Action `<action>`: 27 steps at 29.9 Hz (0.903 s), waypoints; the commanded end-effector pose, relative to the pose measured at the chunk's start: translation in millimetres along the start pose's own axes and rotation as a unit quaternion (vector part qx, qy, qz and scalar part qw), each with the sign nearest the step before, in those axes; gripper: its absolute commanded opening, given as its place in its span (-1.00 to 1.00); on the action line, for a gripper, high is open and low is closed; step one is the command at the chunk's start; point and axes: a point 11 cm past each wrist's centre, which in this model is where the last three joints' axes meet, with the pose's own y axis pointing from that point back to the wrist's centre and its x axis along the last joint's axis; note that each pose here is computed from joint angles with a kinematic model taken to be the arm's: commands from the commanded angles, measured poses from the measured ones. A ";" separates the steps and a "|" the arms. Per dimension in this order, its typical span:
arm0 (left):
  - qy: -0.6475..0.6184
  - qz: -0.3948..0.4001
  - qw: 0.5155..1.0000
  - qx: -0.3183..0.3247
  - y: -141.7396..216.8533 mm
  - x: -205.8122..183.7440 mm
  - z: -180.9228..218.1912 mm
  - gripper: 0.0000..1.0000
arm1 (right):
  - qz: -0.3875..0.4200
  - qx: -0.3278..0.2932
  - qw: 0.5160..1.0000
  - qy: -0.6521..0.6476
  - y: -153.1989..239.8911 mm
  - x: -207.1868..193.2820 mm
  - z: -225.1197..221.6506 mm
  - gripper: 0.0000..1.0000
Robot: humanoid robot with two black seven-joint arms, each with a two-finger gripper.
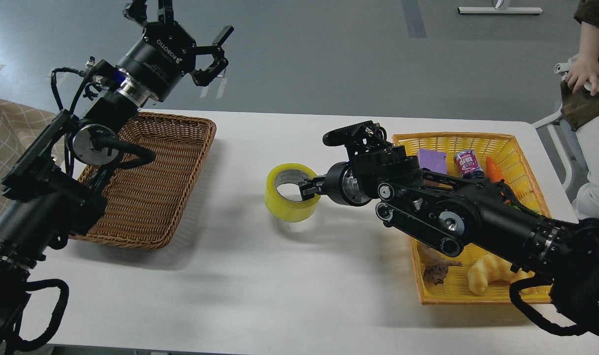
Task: Place and transfer tape with both arms
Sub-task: 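Set the tape roll on the table and release the right gripper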
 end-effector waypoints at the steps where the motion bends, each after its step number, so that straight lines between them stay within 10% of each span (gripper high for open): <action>1: 0.001 0.000 1.000 0.000 0.3 0.1 -1.0 0.97 | -0.005 -0.008 1.000 0.003 -2.2 -3.5 3.7 -1.00; 23: 0.001 -0.001 1.000 0.000 -0.6 -1.0 -0.8 0.97 | -0.021 -0.039 0.999 0.012 -10.6 -21.6 21.8 -1.00; 27: 0.001 -0.001 1.000 0.000 -0.3 -0.8 -0.8 0.97 | -0.020 -0.038 0.999 0.009 -10.2 -20.3 21.7 0.02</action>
